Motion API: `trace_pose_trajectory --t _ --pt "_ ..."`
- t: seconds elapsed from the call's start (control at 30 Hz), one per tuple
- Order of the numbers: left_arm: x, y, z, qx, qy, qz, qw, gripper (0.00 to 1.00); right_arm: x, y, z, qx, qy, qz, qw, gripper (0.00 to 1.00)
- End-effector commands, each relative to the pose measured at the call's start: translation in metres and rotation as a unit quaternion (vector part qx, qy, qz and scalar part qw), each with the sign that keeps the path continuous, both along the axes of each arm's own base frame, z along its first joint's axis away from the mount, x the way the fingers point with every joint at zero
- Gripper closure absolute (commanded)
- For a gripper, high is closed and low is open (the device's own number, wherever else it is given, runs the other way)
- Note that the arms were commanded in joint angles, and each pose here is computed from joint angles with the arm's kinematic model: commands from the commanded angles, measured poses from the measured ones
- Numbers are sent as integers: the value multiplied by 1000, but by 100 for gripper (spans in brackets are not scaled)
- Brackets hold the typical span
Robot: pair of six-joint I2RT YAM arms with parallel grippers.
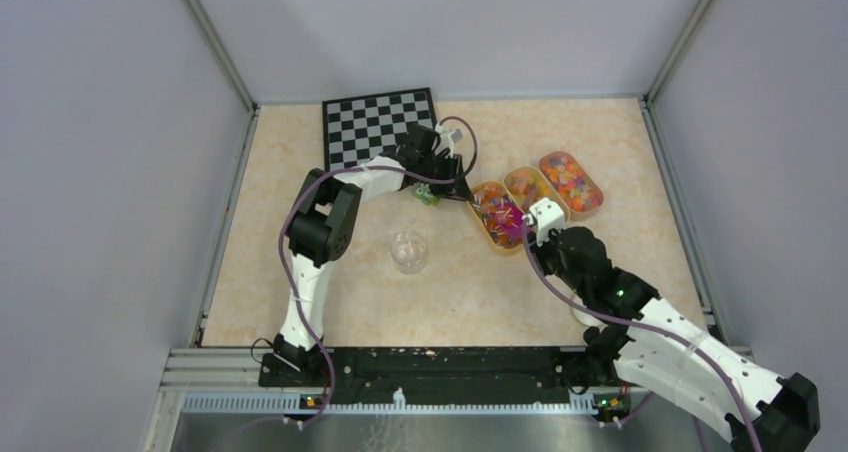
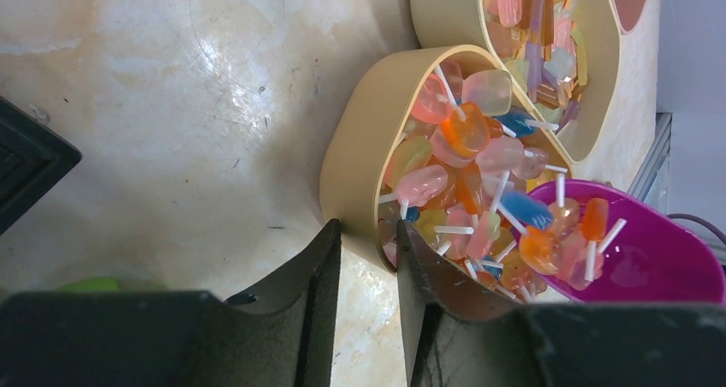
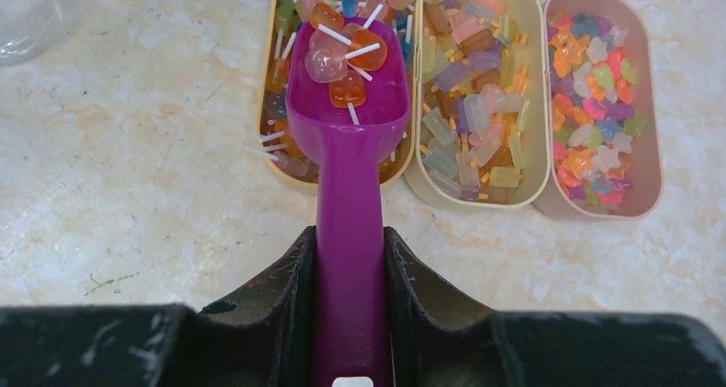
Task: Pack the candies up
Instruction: Scoop the fake candies from the storage box.
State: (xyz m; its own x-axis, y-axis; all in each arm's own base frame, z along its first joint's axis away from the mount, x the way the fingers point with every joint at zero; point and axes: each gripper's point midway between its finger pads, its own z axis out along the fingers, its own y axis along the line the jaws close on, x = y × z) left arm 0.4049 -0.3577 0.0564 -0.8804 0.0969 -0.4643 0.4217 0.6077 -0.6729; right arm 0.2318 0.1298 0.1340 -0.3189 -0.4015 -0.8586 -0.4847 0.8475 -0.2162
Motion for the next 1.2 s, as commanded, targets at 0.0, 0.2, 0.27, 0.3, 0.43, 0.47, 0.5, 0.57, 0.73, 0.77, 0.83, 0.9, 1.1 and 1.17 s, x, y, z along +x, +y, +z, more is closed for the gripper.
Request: trace_pose_trajectory --t 0.0,0.2,0.27,0.3,0.43,0.47,0.5,0.57,0.73,0.77,0.83,0.9,1.1,1.17 --pt "-4 -5 16 -8 -12 -15 1000 64 7 2 29 31 -46 -3 998 100" --pt "-5 -6 21 -13 -13 -17 1000 60 4 0 39 49 -63 -4 997 100" --pt "-6 -6 22 -13 -14 -18 1000 60 3 -1 43 52 -68 -4 996 100" --pt "-5 -5 22 -13 -13 -18 1000 59 3 -1 43 54 -70 -5 996 100" --pt "-6 -5 25 -14 -17 -18 1000 58 2 0 55 72 -93 2 993 100" --pt "-6 -5 27 -14 -18 -18 1000 58 1 1 58 77 -98 4 992 100" --pt "-6 -5 27 -15 -19 -18 1000 58 1 1 60 81 -102 5 991 100" --pt "-6 -5 28 -14 -20 -18 1000 58 0 1 63 83 -109 9 991 100" --pt "-6 -5 29 -15 -23 -19 999 58 -5 1 86 116 -152 23 981 100" --pt "-6 -4 30 -16 -23 -19 999 57 -8 2 96 132 -171 28 976 100" --pt "-7 -5 30 -16 -24 -20 999 57 -13 3 110 156 -199 40 967 100" --pt "-6 -4 30 -14 -25 -20 999 57 -18 3 119 171 -217 49 960 100" --pt "-5 -4 31 -14 -28 -19 999 57 -22 3 125 177 -225 59 956 100" --pt "-6 -3 30 -14 -27 -19 999 56 -21 4 124 171 -221 61 958 100"
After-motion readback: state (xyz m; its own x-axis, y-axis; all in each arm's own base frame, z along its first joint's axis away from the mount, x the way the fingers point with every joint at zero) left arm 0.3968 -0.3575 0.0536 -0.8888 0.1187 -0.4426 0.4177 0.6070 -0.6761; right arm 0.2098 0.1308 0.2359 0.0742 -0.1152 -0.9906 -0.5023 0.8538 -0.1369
